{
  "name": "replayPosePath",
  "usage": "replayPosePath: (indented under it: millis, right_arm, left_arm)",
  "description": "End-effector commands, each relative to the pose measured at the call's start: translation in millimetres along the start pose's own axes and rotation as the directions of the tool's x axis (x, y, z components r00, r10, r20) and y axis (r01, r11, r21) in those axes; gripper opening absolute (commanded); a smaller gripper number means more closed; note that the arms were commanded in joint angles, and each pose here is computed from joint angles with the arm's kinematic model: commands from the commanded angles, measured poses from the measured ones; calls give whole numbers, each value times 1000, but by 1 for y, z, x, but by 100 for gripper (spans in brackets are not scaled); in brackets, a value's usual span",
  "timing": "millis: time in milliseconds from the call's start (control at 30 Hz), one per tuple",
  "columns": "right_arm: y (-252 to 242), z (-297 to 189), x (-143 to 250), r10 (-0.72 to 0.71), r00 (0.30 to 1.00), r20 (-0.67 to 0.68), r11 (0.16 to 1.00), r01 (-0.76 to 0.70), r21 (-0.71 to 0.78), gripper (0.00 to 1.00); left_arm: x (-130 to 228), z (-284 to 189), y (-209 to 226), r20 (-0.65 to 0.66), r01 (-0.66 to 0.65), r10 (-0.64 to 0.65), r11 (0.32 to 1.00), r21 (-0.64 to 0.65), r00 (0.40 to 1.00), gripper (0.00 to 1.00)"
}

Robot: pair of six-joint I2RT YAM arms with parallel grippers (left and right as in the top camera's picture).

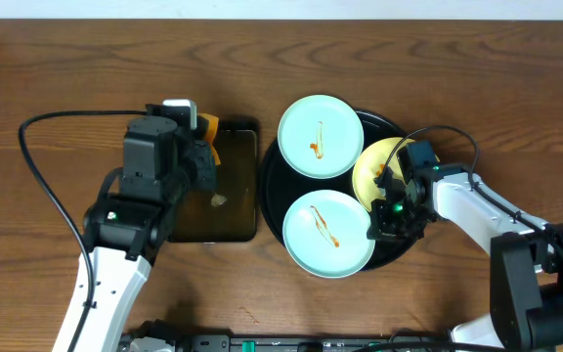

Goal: Clean dirty plates on tray and stack at the side

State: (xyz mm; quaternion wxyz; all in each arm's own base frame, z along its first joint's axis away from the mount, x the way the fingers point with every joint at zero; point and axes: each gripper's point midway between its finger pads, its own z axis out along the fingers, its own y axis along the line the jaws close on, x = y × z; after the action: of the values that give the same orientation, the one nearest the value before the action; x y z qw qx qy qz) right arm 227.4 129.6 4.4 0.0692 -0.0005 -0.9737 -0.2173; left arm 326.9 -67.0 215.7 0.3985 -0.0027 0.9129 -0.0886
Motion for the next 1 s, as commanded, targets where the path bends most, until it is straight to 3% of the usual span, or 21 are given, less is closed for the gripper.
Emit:
replayPosePath:
  millis: [0,200,267,467,733,867,967]
  right_arm:
    - [3,-1,-1,-9,1000,-3,1000,9,-2,1]
    - [3,-1,0,-7,1000,-5,1000,7,-2,1]
    - [3,-1,0,-6,1000,-7,1000,6,-2,1]
    - [3,-1,1,-6,1000,-8,1000,6,-1,1]
    - [3,-1,1,-6,1000,-8,1000,6,-1,1]
    - [3,-1,1,-6,1000,-8,1000,6,-1,1]
    - [3,-1,1,-6,1000,-8,1000,6,-1,1]
  left_arm:
    - [8,16,3,-57,54,-55,998,-24,997,8]
    - [60,59,2,-291,125,-131,991,-38,948,7]
    - [90,77,0,-417,146,-149,988,-39,897,8]
    - [129,97,3,-555,156,-169,985,-72,814,8]
    - [134,98,-1,-575,171,-171,984,-54,800,8]
    - [127,93,-29,-599,256,-161,964,76,784,8]
    - [104,90,-44,-555,266,-141,952,151,820,7]
